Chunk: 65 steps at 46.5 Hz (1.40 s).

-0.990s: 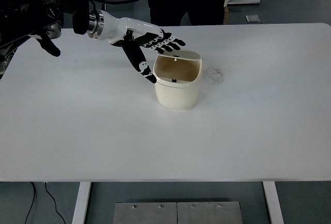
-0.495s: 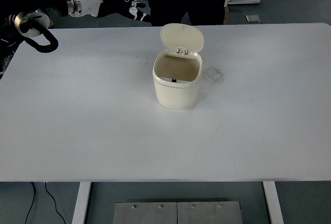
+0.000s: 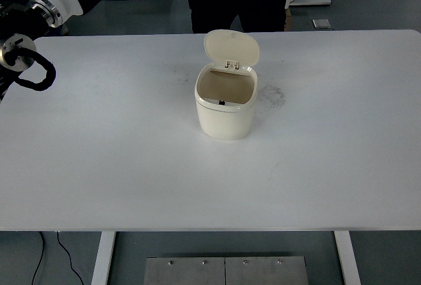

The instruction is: Open trash can

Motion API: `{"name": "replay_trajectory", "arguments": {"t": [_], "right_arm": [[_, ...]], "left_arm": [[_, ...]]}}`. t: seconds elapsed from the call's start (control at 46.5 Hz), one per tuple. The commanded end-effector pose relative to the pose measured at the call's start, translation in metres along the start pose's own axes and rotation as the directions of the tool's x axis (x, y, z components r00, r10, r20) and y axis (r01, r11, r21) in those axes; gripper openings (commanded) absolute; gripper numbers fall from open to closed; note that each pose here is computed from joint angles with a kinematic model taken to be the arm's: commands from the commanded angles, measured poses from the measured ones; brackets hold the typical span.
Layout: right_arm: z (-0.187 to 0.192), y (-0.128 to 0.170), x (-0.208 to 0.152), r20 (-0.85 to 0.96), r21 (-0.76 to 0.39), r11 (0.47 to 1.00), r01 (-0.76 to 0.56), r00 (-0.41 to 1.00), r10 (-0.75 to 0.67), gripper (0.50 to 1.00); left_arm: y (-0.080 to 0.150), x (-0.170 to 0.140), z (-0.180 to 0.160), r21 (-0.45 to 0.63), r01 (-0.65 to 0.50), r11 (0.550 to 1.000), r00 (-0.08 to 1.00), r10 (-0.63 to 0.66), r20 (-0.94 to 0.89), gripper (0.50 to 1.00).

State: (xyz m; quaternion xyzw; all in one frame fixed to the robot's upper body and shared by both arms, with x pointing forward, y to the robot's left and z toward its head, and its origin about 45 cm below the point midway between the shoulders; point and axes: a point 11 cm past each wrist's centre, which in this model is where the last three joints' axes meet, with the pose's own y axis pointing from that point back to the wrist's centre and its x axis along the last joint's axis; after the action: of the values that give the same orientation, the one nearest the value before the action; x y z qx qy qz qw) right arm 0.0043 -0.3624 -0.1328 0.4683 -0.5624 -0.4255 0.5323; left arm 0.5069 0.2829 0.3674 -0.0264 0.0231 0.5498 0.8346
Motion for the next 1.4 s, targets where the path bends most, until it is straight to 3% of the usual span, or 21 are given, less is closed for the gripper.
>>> {"name": "replay_trajectory", "arguments": {"t": [0.0,0.366,0.689,0.796,1.012,1.377], "right_arm": [[0.0,0.0,0.0,0.0,0.0,1.0,0.0,1.0,0.0,0.991],[0.0,0.0,0.0,0.0,0.0,1.0,0.0,1.0,0.0,0.989],[0.0,0.0,0.0,0.0,0.0,1.0,0.0,1.0,0.0,0.989],[0.0,0.0,0.0,0.0,0.0,1.0,0.0,1.0,0.0,0.991],[0.0,0.0,0.0,0.0,0.0,1.0,0.0,1.0,0.0,0.991],[0.0,0.0,0.0,0.0,0.0,1.0,0.0,1.0,0.0,0.991]], "left_arm": [[0.01,0.021,-0.012,0.014,-0.058,0.998,0.998,0.058,-0.017,1.0],[0.052,0.073,-0.068,0.011,-0.25,0.968,0.922,0.242,-0.302,1.0],[0.069,0.075,-0.118,0.074,-0.325,0.943,0.806,0.317,-0.5,1.0],[0.074,0.076,-0.135,0.104,-0.343,0.934,0.787,0.346,-0.511,1.0],[0.079,0.084,-0.132,0.085,-0.358,0.93,0.775,0.346,-0.529,1.0],[0.101,0.09,-0.161,0.139,-0.385,0.912,0.747,0.397,-0.532,1.0]]}}
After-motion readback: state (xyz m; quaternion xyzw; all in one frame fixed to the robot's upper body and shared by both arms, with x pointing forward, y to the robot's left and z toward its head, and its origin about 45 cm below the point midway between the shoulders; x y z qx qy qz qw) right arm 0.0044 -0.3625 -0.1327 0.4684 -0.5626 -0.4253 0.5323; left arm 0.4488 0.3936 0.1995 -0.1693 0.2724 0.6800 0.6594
